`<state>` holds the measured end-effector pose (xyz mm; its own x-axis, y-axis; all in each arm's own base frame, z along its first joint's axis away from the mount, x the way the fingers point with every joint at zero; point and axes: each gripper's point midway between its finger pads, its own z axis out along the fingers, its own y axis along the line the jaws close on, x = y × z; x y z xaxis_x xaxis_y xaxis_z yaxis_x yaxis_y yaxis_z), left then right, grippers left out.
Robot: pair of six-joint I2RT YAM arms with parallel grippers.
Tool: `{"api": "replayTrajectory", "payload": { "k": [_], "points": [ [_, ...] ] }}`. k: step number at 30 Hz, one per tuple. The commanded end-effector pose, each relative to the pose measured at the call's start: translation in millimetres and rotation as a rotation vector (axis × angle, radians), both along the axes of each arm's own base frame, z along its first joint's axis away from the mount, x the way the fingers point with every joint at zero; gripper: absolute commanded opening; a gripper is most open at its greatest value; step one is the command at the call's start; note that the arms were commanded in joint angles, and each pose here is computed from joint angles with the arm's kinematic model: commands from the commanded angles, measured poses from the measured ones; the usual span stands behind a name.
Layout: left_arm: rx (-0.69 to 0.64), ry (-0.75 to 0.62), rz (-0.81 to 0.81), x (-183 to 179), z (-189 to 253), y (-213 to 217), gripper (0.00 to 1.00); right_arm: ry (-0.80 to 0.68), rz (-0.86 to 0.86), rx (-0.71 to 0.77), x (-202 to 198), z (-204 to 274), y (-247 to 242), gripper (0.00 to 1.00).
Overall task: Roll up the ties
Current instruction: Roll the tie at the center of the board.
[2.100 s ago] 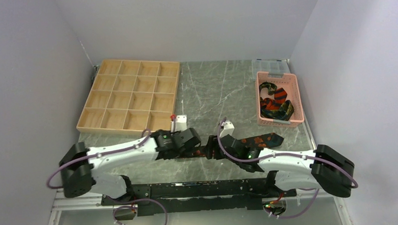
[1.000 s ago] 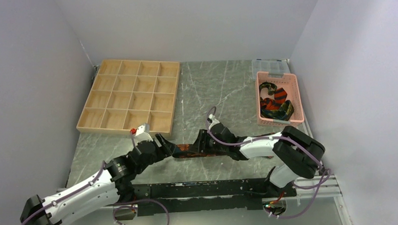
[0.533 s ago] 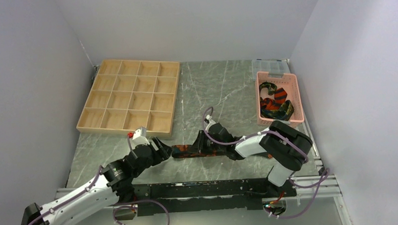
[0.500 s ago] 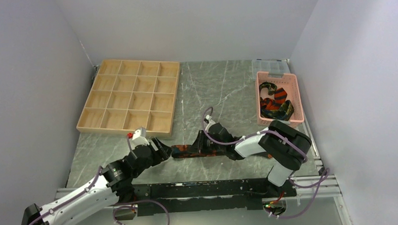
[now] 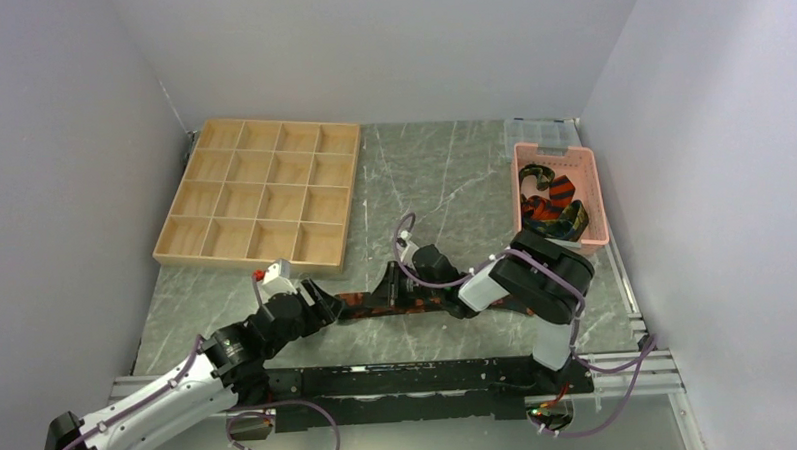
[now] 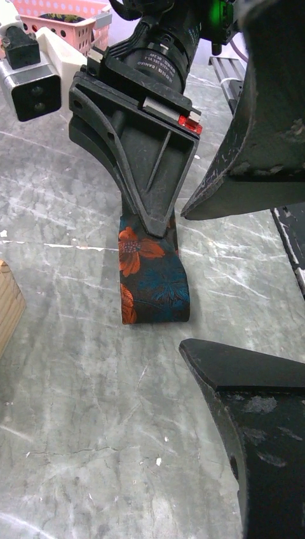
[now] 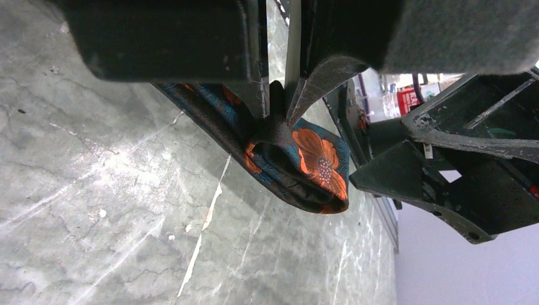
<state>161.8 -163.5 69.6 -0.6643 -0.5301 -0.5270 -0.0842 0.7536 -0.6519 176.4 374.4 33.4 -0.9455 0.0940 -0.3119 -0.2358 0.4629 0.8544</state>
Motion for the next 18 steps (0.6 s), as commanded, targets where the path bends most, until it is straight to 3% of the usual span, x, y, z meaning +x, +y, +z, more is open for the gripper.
{"api": "replayTrajectory", "payload": {
  "k": [1,18],
  "points": [
    [0.004,0.026,0.008,-2,-8,1,0.74,-0.033,0.02,0.071,7,15,13,0.1],
    [0.142,0.073,0.01,0,-15,11,0.75,-0.011,0.0,-0.112,8,-40,-11,0.11]
  ]
}}
